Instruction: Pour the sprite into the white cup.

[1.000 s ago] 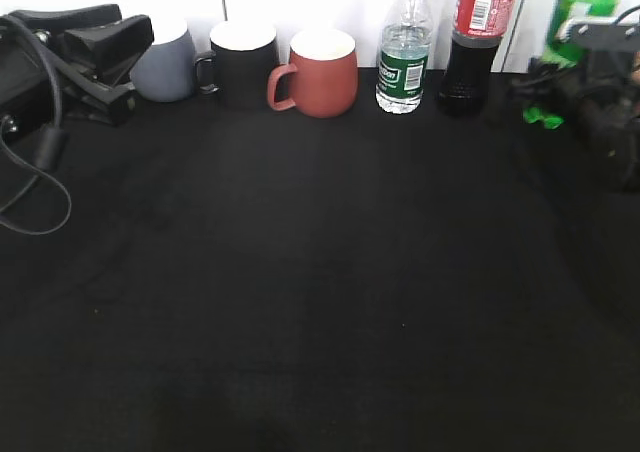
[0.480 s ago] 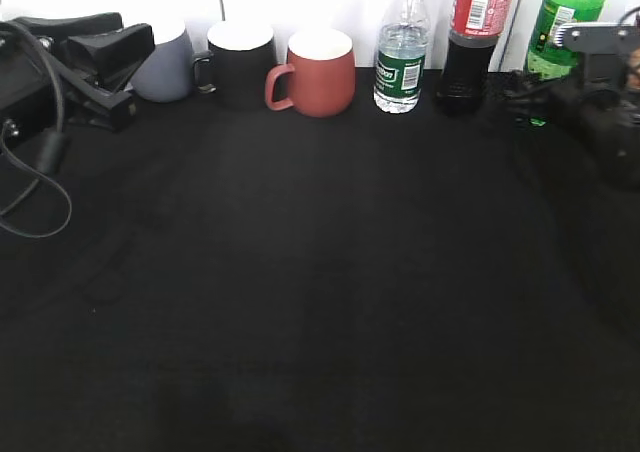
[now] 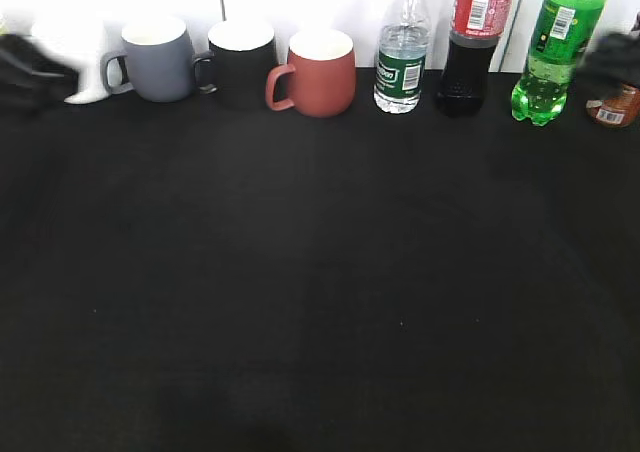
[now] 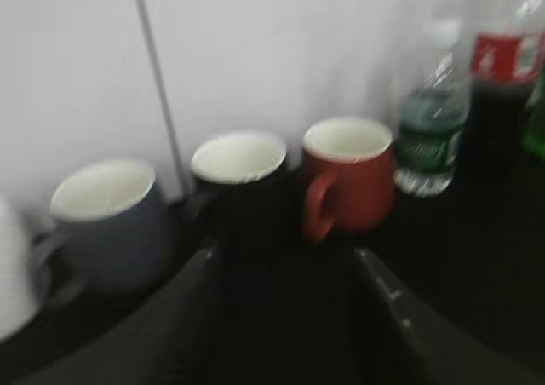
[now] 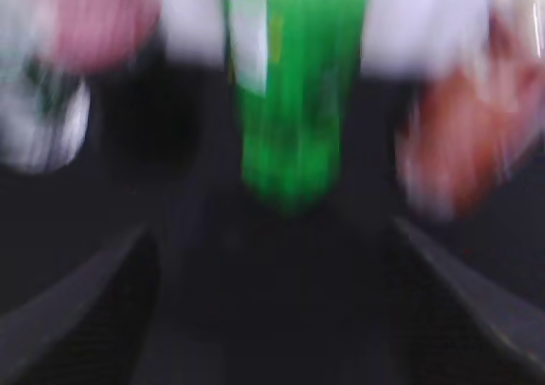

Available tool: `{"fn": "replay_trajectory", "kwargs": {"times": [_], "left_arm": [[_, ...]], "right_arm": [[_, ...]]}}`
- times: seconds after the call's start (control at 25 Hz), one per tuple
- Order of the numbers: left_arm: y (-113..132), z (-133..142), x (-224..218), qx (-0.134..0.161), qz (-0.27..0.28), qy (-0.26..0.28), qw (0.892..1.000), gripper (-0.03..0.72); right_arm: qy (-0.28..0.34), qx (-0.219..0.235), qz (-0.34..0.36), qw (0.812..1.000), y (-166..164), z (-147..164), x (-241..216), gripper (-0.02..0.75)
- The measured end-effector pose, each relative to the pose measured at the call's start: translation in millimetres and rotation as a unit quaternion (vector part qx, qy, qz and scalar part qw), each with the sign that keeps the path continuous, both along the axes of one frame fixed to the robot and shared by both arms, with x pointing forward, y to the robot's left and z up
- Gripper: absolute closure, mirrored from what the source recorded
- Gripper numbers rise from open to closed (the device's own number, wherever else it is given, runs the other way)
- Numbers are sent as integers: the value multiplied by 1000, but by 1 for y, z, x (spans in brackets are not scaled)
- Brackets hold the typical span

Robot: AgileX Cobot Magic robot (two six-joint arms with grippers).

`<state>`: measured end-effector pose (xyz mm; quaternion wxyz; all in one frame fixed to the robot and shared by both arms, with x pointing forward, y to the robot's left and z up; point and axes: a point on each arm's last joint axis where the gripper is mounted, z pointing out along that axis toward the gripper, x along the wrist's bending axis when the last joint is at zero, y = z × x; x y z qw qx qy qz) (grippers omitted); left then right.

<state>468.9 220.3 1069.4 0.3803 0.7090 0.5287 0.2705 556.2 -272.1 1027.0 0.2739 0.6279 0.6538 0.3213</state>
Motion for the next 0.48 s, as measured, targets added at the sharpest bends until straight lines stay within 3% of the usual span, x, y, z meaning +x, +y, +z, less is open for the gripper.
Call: {"fn": "replay_trajectory", "kwargs": {"times": [0.12, 0.2, 0.32, 0.48], "left_arm": [[12, 12, -28, 41, 24, 157, 986, 284], [22, 16, -55, 66, 32, 221, 973, 262], [37, 35, -93, 65, 37, 215, 974, 113], [60, 53, -157, 27, 36, 134, 990, 117]], "right_arm": [[96, 15, 9, 995, 0, 31, -51, 142], [115, 16, 17, 993, -1, 55, -87, 144], [98, 10, 28, 995, -6, 91, -149, 144], [31, -8, -22, 999, -23, 118, -242, 144]]}}
